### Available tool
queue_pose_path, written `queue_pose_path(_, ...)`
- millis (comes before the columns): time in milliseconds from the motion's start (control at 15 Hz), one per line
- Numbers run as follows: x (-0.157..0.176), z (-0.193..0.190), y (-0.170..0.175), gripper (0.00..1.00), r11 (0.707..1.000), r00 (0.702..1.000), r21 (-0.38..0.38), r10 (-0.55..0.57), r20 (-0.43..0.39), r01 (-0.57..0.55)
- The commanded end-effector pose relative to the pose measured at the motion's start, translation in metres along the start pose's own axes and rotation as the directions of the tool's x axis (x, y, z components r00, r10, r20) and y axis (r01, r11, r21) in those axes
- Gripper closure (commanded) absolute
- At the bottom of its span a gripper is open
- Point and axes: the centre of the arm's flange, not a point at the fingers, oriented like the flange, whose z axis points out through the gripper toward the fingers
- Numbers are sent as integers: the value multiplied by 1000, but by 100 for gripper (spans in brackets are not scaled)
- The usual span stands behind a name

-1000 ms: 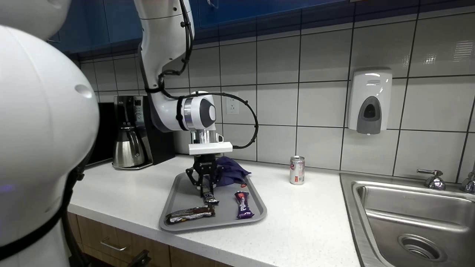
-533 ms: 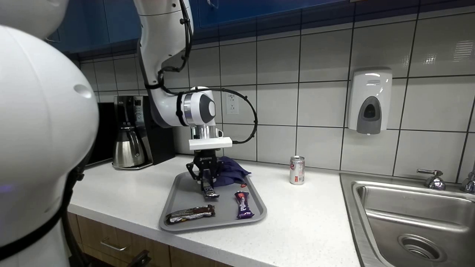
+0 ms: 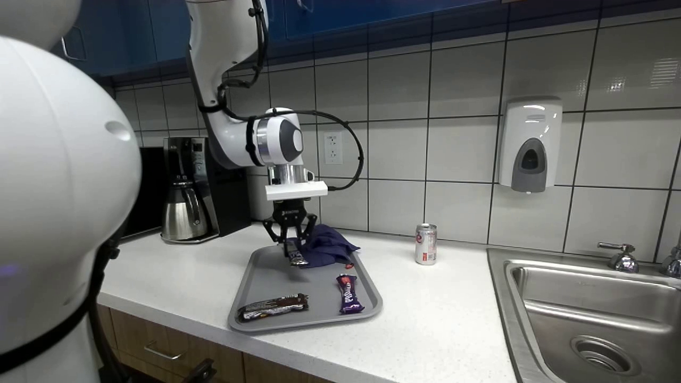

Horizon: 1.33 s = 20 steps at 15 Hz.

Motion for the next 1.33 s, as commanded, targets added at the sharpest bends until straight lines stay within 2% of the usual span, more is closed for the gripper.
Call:
queue_pose_path(0,-4,-22,-17,91,1000,1000,3,3,-12,-3)
queue_pose_path(667,33,-31,-62,91,999,998,2,-51,-25,51)
queue_pose_path(1267,76,-36,-121,91,998,998,-12,-69,-9,69)
